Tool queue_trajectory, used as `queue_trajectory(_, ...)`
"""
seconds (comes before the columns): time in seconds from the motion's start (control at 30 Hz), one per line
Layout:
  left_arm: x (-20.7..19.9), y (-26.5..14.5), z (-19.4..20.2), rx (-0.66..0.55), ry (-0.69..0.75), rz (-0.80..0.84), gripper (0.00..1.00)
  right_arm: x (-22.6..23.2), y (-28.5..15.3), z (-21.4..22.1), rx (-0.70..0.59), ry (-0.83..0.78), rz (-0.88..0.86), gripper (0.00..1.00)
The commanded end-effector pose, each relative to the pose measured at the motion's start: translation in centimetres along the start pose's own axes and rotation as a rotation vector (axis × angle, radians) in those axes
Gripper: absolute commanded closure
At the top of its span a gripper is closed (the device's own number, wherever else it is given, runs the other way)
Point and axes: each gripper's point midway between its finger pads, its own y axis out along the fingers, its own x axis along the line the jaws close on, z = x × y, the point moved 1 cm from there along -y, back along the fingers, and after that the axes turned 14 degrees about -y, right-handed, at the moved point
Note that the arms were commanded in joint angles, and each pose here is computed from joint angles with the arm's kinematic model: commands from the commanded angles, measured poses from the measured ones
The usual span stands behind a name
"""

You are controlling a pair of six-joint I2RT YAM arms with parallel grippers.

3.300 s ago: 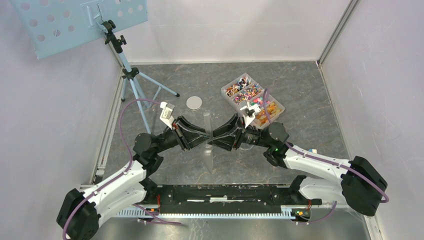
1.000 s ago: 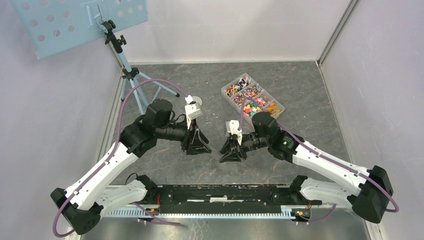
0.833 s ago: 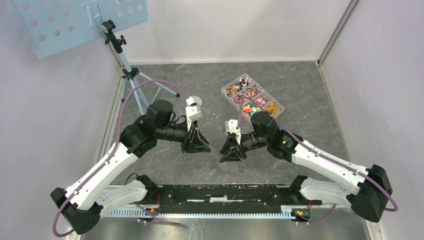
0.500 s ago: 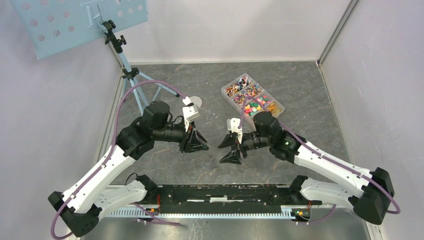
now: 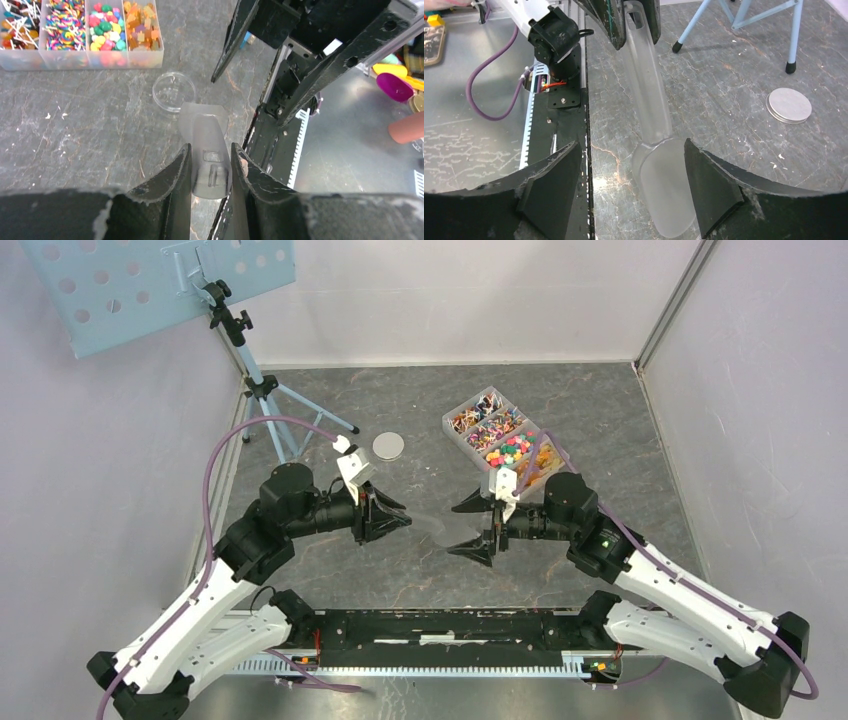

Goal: Pack the candies
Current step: Adjust the spatula.

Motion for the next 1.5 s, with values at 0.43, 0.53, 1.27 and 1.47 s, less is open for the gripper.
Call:
queue_trajectory(0.43, -2.2, 0.2, -2.8, -0.161, 0.054, 0.129, 0.98, -1.0, 1.6, 1.3, 0.008, 0.173, 0.037, 0.56)
queue_trajectory(0.53, -2.1, 0.2, -2.8, -0.161, 0.060, 0.129, 0.98, -0.9, 1.5, 1.4, 0.006, 0.173, 0.039, 0.62)
queue_trajectory(1.27, -4.2, -0.1, -2.2, -0.120, 0.074, 0.251, 0.98, 1.5, -1.1, 3.6, -0.029, -0.115, -0.018, 0.66)
queue_trajectory(1.47, -3.2, 0.3, -1.6, -0.068, 0.066, 0.201, 0.89, 1.1, -1.4, 3.3, -0.015, -0.117, 0.003, 1.00)
